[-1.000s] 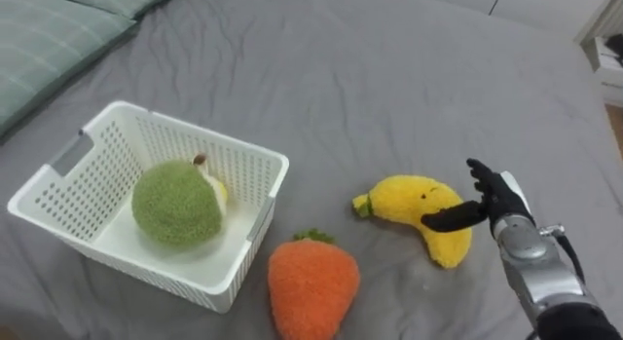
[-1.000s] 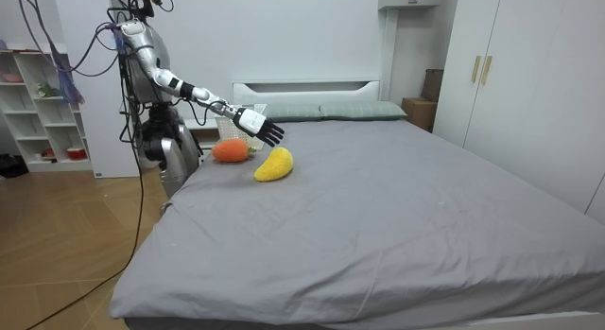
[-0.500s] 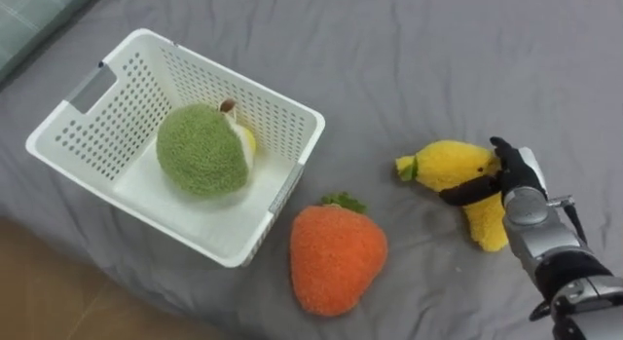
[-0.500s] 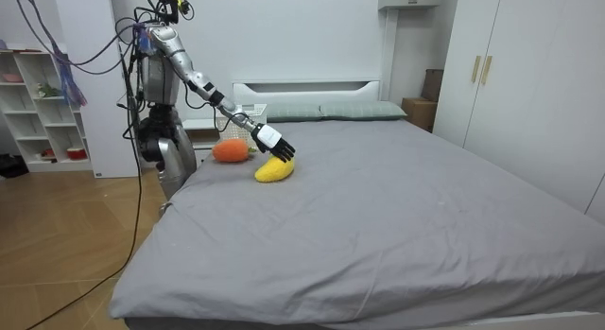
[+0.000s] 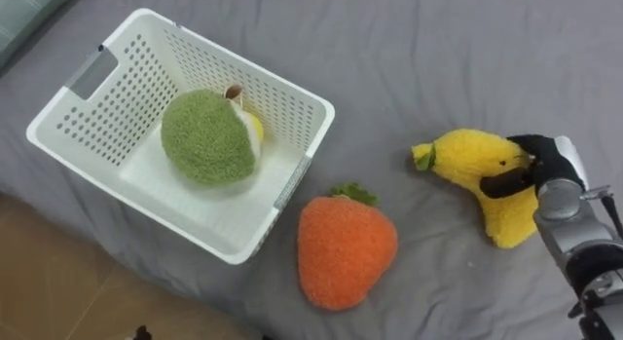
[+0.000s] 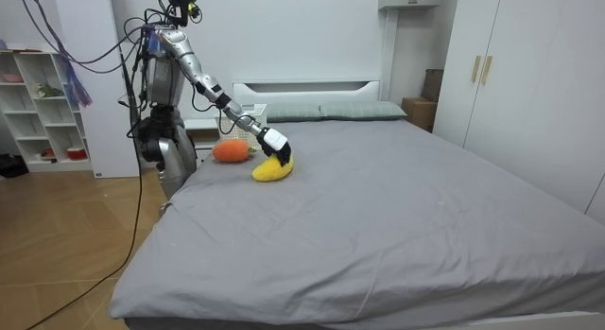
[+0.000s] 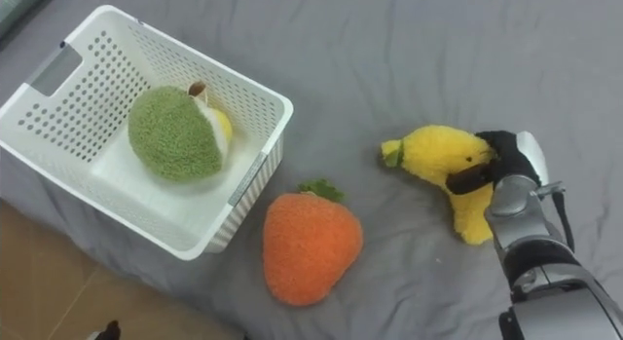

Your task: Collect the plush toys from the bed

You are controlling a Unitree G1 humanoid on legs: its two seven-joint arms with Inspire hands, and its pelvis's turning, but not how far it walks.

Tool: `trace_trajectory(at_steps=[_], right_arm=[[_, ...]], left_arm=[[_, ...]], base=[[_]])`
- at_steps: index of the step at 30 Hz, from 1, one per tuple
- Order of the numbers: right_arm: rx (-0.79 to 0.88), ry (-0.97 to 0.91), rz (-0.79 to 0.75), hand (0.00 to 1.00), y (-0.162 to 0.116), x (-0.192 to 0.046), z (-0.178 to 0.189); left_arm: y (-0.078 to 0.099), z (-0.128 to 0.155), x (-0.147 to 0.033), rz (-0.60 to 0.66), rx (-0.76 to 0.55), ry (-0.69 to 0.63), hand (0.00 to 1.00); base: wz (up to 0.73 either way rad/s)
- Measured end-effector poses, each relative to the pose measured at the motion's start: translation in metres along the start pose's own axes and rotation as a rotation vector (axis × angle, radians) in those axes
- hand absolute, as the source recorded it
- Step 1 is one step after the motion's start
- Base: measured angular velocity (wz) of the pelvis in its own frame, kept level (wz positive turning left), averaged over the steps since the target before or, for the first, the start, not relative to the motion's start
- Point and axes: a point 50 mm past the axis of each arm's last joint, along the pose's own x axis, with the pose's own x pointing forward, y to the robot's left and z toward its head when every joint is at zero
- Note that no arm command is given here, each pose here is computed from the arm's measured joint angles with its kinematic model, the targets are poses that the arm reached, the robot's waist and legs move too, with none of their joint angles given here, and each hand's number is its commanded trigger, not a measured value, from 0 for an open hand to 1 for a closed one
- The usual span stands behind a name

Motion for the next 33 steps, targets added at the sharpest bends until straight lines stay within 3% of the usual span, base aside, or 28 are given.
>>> trace_trajectory(at_steps=[15,23,33], right_arm=[[-0.045,-0.075,0.033,1.0,0.01,-0.008,-0.001],[-0.006,-0.244,-0.008,1.0,0.002,-0.015,0.035],[0.084,-0.575,-0.032,1.0,-0.013,-0.05,0.1]], left_arm=[[0.01,-0.008,-0.001,0.032,-0.039,0.013,0.0],[0.024,-0.031,-0.006,0.084,-0.075,0.065,0.0],[0.031,-0.056,-0.014,0.114,-0.111,0.119,0.0]], base=[[-0.02],[-0.05],[0.03]])
